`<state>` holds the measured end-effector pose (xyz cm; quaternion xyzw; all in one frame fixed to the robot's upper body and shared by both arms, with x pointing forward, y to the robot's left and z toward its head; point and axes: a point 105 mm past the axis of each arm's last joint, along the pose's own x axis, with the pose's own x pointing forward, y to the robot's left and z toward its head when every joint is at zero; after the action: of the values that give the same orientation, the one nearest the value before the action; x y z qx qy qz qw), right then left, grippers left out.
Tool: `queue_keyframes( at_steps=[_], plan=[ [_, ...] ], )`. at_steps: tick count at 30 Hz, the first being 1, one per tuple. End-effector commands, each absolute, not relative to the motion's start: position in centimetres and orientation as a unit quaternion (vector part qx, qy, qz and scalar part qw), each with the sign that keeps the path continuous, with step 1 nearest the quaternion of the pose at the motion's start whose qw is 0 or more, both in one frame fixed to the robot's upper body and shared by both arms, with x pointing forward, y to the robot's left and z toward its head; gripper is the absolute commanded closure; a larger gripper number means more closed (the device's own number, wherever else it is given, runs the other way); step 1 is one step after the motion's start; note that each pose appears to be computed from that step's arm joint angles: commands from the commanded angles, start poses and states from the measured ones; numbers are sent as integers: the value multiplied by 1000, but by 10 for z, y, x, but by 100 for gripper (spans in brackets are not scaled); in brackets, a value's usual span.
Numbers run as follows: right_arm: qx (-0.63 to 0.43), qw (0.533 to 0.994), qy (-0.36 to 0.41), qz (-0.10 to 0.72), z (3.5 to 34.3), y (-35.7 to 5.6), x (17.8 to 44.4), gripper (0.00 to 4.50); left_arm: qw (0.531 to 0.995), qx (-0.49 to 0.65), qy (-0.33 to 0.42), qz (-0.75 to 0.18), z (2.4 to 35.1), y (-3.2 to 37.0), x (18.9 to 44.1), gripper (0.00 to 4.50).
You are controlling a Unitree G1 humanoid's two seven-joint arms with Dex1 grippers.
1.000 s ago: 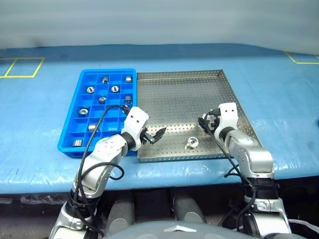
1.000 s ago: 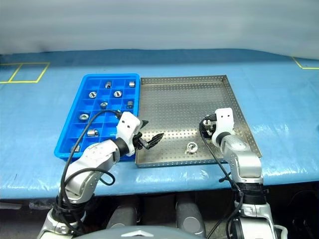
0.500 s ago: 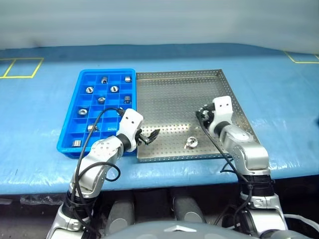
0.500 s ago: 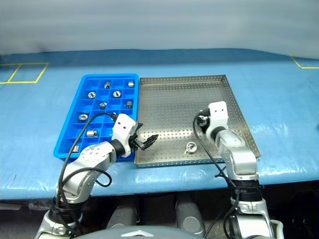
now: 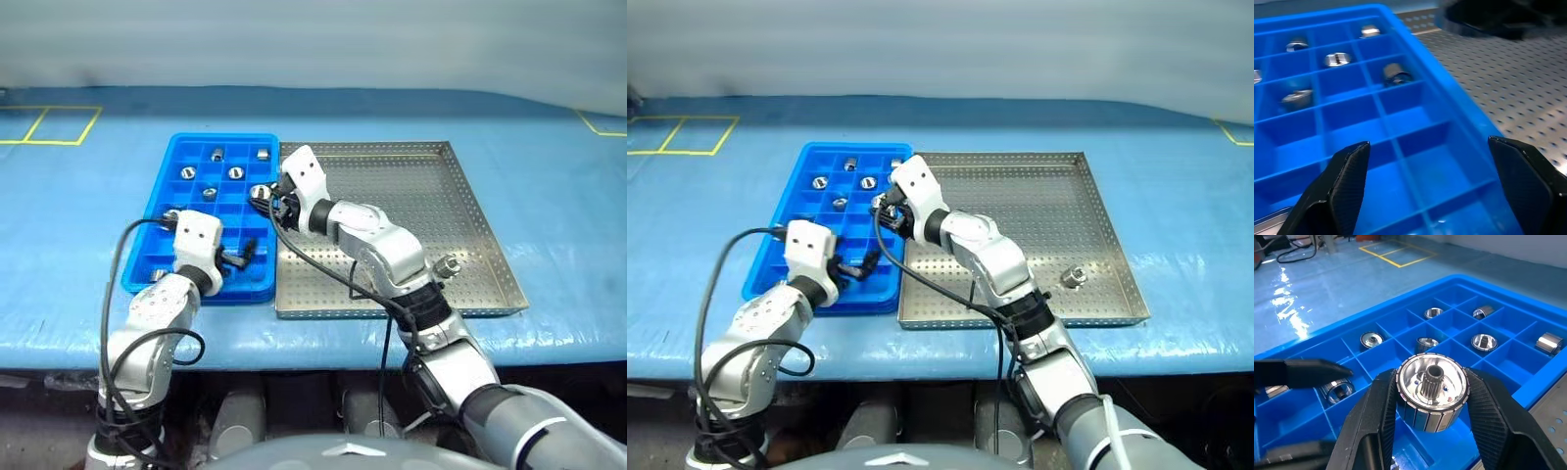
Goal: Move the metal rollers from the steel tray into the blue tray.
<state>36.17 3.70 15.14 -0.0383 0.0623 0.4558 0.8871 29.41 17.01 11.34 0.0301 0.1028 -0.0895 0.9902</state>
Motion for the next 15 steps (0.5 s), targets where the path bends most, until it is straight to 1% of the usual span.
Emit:
queue_keyframes(
  at_steps=[1, 4, 7, 15],
  plan=[
    [-29, 883, 36, 468, 164, 44, 372, 253, 993, 42, 64, -87, 130, 170, 283, 29],
    [-22, 882, 42, 469, 158, 47, 381, 253, 995, 40, 60, -75, 131, 172, 279, 29],
    [0, 874, 41, 484, 156, 55, 385, 253, 995, 38, 54, -75, 132, 170, 277, 29],
    [12, 854, 71, 515, 141, 76, 383, 253, 996, 38, 52, -69, 133, 168, 276, 29]
  ],
)
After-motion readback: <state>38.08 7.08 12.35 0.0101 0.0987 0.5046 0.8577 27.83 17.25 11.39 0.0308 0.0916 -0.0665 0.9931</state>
